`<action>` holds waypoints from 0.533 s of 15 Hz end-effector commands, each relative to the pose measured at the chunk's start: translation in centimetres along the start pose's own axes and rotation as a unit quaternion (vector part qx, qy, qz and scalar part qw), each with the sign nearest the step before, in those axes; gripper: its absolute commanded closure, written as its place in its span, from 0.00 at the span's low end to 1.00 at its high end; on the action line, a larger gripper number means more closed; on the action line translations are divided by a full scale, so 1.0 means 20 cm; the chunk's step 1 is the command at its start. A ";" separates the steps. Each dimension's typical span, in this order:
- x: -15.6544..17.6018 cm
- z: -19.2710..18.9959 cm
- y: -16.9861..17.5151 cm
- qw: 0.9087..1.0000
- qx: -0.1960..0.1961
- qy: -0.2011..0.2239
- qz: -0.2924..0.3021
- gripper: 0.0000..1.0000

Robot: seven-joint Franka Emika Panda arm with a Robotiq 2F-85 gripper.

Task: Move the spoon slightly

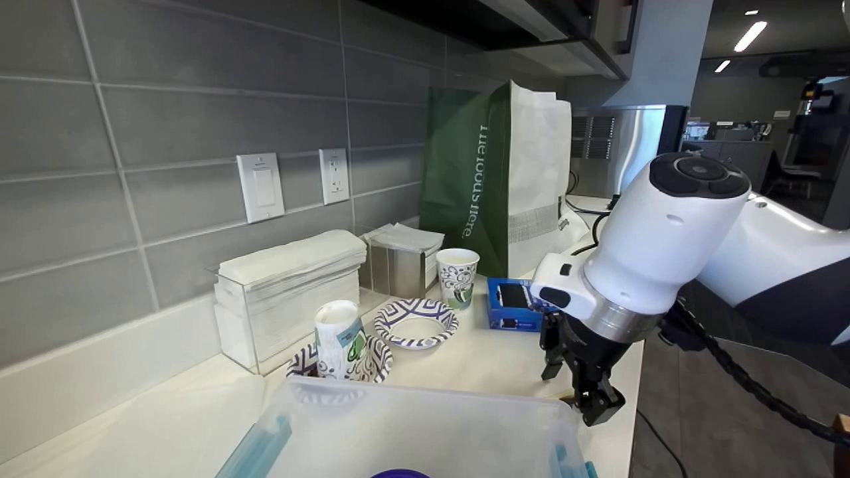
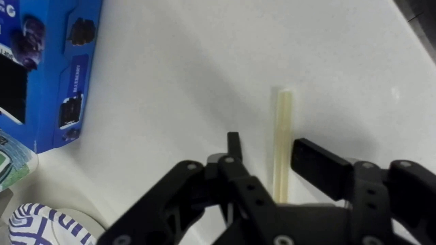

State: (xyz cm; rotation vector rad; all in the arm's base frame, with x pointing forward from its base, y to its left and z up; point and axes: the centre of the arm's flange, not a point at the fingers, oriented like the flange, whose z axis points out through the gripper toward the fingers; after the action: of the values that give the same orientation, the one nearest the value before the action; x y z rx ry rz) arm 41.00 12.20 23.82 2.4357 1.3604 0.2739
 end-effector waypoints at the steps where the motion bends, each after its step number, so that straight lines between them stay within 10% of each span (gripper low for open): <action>1: 0.05 0.11 -0.01 1.000 0.001 0.011 0.002 0.70; 8: 0.08 0.10 0.01 1.000 -0.002 0.016 -0.002 0.91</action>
State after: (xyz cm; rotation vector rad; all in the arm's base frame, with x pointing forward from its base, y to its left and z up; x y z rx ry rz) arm 42.33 12.62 23.88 2.4217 1.3592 0.3018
